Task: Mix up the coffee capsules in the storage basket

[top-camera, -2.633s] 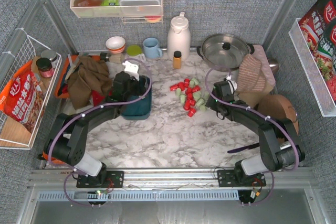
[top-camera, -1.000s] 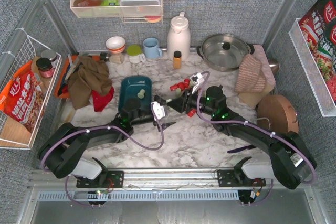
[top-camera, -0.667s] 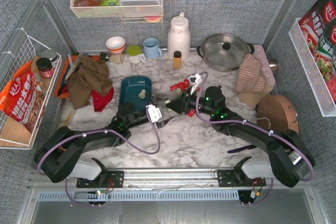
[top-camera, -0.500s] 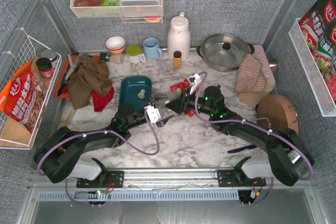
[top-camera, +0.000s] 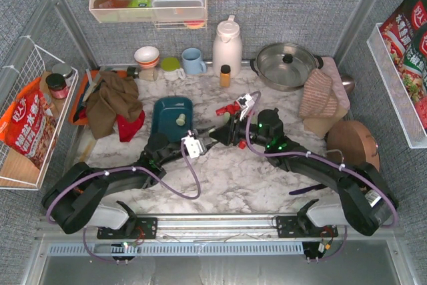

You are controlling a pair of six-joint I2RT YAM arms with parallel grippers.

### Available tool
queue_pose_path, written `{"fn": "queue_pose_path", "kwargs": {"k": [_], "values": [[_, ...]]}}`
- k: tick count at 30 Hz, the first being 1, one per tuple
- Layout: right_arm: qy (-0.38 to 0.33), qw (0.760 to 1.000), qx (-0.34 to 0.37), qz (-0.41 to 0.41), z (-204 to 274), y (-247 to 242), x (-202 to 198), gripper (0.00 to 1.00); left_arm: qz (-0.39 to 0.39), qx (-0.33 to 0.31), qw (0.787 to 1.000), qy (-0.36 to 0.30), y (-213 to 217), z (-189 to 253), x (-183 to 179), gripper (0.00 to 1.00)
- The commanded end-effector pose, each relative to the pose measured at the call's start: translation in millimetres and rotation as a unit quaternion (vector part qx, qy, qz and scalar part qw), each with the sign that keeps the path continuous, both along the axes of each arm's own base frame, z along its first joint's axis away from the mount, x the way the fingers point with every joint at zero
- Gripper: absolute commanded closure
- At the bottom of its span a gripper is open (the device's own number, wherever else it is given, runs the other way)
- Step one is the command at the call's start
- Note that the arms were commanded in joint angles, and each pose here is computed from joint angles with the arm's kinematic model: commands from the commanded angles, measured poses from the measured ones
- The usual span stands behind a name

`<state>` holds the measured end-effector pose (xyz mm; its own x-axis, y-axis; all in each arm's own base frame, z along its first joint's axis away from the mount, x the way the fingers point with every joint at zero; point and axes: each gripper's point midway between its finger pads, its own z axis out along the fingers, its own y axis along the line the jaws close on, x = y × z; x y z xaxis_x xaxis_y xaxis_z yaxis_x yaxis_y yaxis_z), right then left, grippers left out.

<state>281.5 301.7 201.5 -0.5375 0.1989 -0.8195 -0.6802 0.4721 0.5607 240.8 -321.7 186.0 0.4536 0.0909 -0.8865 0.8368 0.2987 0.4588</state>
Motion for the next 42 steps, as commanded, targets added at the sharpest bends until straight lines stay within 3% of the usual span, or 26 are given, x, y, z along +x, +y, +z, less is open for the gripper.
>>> {"fn": "queue_pose_path", "kwargs": {"k": [1, 4, 9, 14, 23, 29, 34, 39, 42], "values": [[-0.022, 1.0, -0.005, -0.009, 9, -3, 2, 0.6, 0.015, 0.006, 1.0, -0.005, 1, 1, 7, 0.61], [-0.032, 0.998, -0.029, -0.048, 9, -17, 9, 0.51, 0.075, -0.001, 0.997, 0.017, 11, -1, 25, 0.62], [-0.017, 0.975, -0.116, -0.188, -13, -64, 35, 0.49, 0.211, 0.011, 0.975, 0.065, 39, -15, 72, 0.61], [0.101, 0.879, -0.278, -0.374, -68, -144, 55, 0.49, 0.33, 0.014, 0.931, 0.151, 75, -37, 117, 0.62], [0.237, 0.828, -0.319, -0.396, -126, -138, 58, 0.49, 0.447, 0.023, 0.841, 0.305, 120, -87, 161, 0.59], [0.28, 0.821, -0.309, -0.39, -142, -124, 56, 0.49, 0.485, 0.028, 0.794, 0.365, 136, -117, 172, 0.41], [0.293, 0.815, -0.31, -0.391, -151, -123, 53, 0.5, 0.498, 0.008, 0.788, 0.361, 144, -110, 177, 0.22], [0.295, 0.811, -0.309, -0.4, -155, -124, 51, 0.5, 0.483, -0.022, 0.811, 0.328, 142, -79, 179, 0.01], [0.299, 0.808, -0.314, -0.399, -162, -123, 51, 0.5, 0.463, -0.036, 0.83, 0.308, 137, -63, 177, 0.01]]}}
